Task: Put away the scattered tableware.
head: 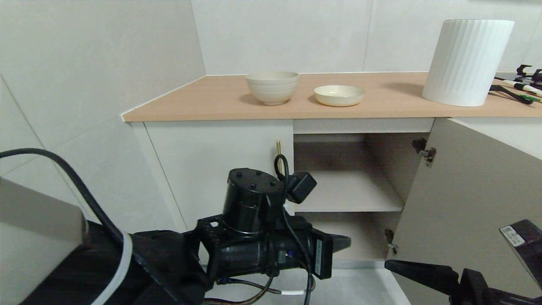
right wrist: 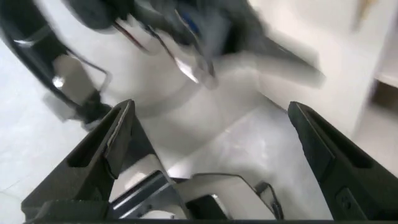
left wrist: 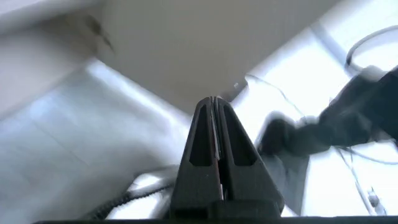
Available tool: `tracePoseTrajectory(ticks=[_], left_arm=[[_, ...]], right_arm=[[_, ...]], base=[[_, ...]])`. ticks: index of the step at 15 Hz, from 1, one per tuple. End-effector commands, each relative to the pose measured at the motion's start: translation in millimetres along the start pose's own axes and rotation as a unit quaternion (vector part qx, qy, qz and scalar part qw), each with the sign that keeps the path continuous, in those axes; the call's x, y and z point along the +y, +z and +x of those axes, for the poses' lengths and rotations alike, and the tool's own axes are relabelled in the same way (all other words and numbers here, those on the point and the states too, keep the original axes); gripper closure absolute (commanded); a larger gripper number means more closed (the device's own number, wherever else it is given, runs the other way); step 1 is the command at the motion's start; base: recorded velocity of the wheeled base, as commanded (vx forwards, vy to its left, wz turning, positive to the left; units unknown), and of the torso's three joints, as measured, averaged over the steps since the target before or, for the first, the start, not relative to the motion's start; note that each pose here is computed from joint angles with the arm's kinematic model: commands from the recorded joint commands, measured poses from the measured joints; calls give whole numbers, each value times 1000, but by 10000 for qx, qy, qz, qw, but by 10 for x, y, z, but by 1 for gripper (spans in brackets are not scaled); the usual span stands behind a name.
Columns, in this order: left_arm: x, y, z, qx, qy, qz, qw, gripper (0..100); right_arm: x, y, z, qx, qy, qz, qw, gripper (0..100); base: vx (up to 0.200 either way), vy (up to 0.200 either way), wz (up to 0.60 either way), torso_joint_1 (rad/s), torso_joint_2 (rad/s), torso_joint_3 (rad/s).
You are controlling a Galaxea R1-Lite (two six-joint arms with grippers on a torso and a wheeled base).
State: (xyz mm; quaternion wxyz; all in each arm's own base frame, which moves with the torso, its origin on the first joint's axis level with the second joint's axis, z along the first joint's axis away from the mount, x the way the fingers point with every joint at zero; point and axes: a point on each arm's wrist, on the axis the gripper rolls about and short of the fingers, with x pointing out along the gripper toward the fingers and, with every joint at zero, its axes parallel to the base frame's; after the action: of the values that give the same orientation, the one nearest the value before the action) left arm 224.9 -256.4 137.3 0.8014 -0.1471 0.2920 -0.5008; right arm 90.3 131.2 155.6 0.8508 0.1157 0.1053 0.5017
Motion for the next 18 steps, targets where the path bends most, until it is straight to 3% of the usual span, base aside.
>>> tracePoseTrajectory(ticks=[1,5,7,9,11,12,14,17,18], left_arm=[[74,192,-680,-899,477,25,9948,100],[185,183,-1115,-1252,909,-76,9879,100],[329,293,-1437,-1589,1497,203,9757,100],[355,294,-1621,-1526,1952,378,9681,100],[294,312,-1775,-1613,2556,482,9520,100],[264,375,-1782,-1745,2624,532,9475,100],[190,444,-1786,-1873,2559,627,9463,100],[224,474,-1732,-1823,2544,613,9478,100],[231,482,-1718,-1814,2540,612,9481,0]], right_arm=[[-397,236,475,-214,-1068,81,9940,0],[-579,435,976,-273,-1320,69,9909,0],[-764,617,1134,162,-1989,-16,9799,0],[-854,716,1146,553,-2248,-127,9728,0],[-820,830,1142,422,-2218,-155,9741,0],[-793,893,1135,343,-2192,-174,9749,0],[-768,1026,1137,453,-2272,-141,9727,0],[-791,1173,1092,299,-2585,-2,9655,0],[-768,1191,1057,282,-2584,34,9656,0]], base=[[0,0,0,0,0,0],[0,0,0,0,0,0],[0,0,0,0,0,0],[0,0,0,0,0,0],[0,0,0,0,0,0],[0,0,0,0,0,0],[0,0,0,0,0,0],[0,0,0,0,0,0],[0,0,0,0,0,0]])
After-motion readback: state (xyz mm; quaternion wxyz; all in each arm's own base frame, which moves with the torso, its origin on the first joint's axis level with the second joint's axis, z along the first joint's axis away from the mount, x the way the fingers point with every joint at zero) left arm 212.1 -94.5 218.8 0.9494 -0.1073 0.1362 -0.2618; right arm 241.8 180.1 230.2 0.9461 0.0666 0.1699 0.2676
